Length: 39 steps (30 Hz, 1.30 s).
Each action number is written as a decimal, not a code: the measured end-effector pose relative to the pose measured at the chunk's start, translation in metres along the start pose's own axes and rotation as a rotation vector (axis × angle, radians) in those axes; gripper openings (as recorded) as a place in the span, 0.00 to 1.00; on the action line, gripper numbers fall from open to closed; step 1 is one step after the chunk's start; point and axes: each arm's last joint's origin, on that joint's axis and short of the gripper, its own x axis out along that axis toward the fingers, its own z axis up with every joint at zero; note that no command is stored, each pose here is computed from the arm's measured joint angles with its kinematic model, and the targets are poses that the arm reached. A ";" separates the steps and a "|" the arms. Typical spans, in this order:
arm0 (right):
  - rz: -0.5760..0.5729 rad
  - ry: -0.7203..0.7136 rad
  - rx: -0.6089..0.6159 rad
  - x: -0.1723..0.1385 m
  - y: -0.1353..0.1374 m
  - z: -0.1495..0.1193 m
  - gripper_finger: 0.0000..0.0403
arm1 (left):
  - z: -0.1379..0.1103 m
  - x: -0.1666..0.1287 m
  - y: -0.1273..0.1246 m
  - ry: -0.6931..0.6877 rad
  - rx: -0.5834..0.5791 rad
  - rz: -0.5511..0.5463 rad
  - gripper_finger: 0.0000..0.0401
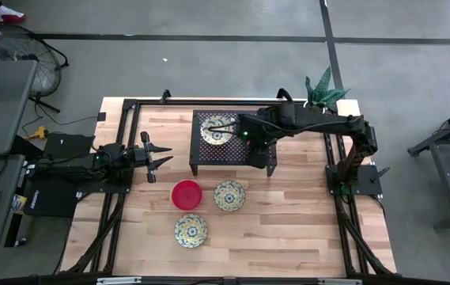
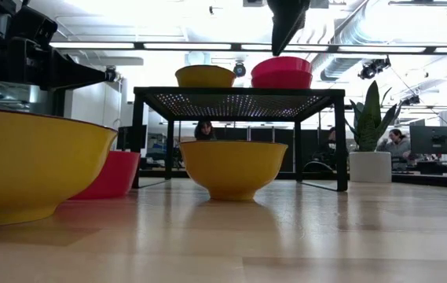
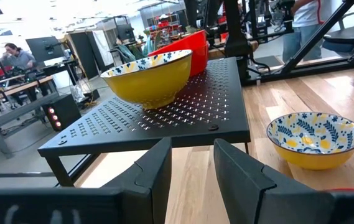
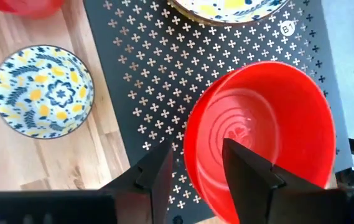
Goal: Pick & Place Mini bowls
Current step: Stack the right red bowl on the red bowl on the shelf
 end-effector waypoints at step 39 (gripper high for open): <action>-0.161 -0.354 0.406 -0.012 0.027 -0.070 0.00 | 0.000 0.000 0.000 0.000 0.000 0.000 0.29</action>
